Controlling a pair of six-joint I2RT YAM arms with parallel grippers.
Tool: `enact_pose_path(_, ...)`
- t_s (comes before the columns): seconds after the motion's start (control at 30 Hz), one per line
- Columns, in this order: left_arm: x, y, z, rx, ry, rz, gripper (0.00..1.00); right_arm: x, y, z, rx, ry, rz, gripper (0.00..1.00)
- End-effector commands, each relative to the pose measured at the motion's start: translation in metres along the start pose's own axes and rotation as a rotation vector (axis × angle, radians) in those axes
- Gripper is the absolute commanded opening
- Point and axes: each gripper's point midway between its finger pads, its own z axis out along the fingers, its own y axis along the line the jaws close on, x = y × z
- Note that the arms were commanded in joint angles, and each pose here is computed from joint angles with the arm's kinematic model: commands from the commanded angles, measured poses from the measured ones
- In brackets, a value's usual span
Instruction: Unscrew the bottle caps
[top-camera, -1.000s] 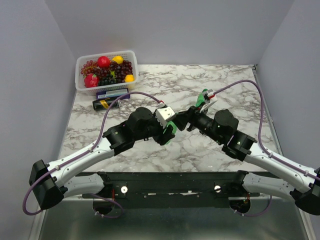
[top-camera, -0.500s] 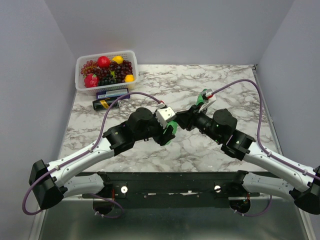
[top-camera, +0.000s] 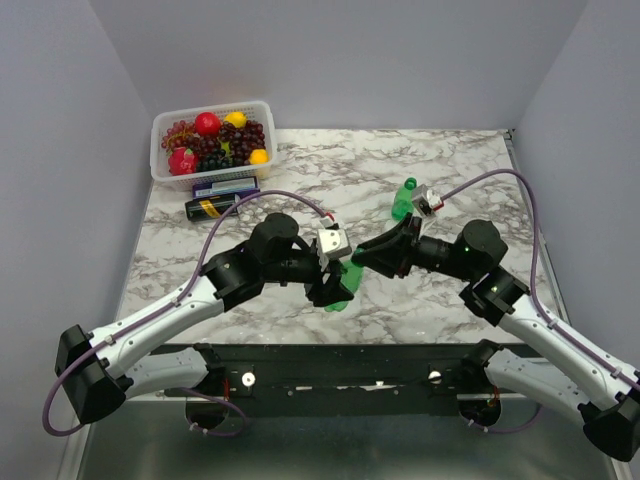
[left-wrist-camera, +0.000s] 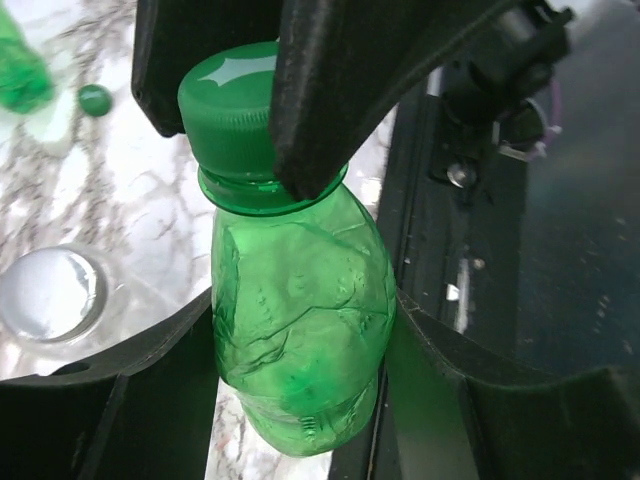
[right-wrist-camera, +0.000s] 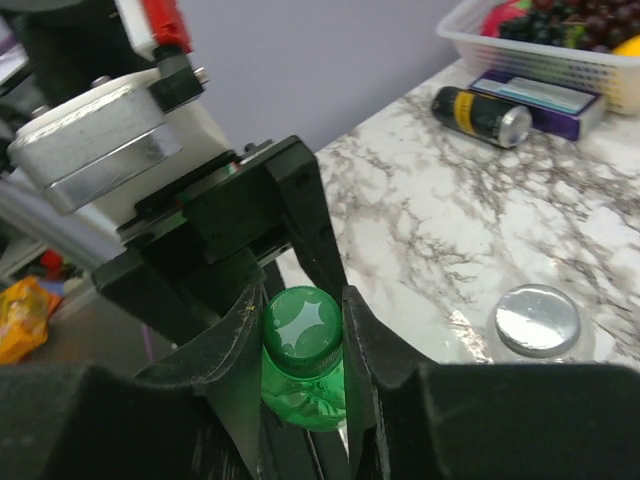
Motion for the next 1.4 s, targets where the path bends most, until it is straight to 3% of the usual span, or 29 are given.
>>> enact_pose_path(0.0, -0.021, -0.061, -0.013, 0.360, -0.080, 0.105, 0.23, 0.027, 0.039, -0.020, -0.303, 0.104, -0.094, 0.15)
enact_pose_path(0.23, -0.017, -0.082, -0.019, 0.539, -0.050, 0.062, 0.24, 0.043, 0.066, -0.040, -0.514, 0.172, -0.139, 0.19)
enact_pose_path(0.53, -0.016, -0.071, -0.014, 0.472, -0.051, 0.064, 0.24, 0.040, 0.055, -0.036, -0.435, 0.143, -0.130, 0.26)
enact_pose_path(0.73, -0.015, -0.051, -0.006, 0.343, -0.043, 0.049, 0.24, 0.025, 0.042, -0.032, -0.304, 0.073, -0.125, 0.50)
enact_pose_path(0.77, -0.014, -0.048, -0.004, 0.328, -0.040, 0.040, 0.24, 0.020, 0.036, -0.030, -0.260, 0.053, -0.125, 0.58)
enact_pose_path(0.9, -0.014, -0.034, 0.002, 0.247, -0.037, 0.016, 0.24, 0.005, 0.031, -0.031, -0.183, 0.013, -0.124, 0.75)
enact_pose_path(1.0, -0.013, -0.020, 0.005, 0.169, -0.031, 0.012, 0.24, -0.010, 0.026, -0.036, -0.106, -0.034, -0.132, 0.84)
enact_pose_path(1.2, -0.010, 0.014, 0.002, -0.048, -0.011, -0.024, 0.24, -0.027, 0.002, -0.045, 0.090, -0.115, -0.085, 0.88)
enact_pose_path(1.37, -0.006, 0.047, -0.006, -0.253, 0.011, -0.033, 0.24, -0.024, -0.010, -0.037, 0.150, -0.156, 0.089, 0.78)
